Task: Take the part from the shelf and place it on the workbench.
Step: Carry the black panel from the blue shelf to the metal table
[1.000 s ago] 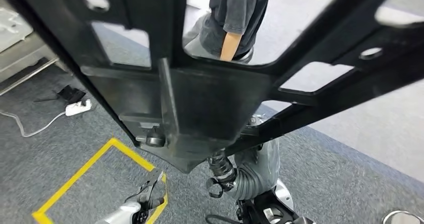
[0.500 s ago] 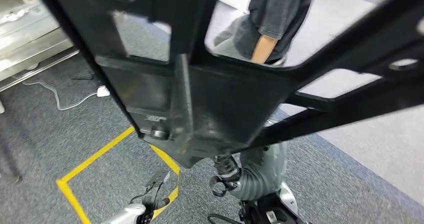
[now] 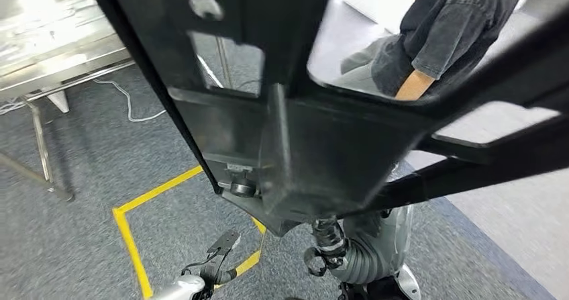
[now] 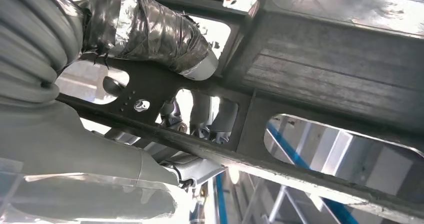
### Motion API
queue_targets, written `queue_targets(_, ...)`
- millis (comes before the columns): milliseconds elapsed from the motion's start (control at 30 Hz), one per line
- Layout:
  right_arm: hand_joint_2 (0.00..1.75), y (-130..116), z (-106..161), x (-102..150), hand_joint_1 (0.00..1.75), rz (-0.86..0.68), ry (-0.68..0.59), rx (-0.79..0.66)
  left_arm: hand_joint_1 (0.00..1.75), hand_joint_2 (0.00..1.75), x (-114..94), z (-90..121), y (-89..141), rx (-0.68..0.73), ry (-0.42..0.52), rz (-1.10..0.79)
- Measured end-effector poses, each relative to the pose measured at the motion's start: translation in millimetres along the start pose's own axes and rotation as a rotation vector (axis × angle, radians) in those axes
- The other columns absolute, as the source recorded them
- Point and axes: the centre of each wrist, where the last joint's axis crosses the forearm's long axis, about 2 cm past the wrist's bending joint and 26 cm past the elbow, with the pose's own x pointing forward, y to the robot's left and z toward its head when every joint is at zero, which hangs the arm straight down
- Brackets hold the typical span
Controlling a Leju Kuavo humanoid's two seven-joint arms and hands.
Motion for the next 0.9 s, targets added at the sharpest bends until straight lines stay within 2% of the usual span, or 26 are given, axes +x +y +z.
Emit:
queue_targets(433, 1.75, 2, 4, -7, 1.75, -0.114, -0.011, 0.053, 0.0, 1.75, -10, -1, 0, 0.009, 0.043, 0.045)
queue_targets(900, 1.75, 5, 4, -14, 1.75, -0.103, 0.004, 0.073, 0.0, 1.75, -5, 0, -1, 0.012, 0.04, 0.046)
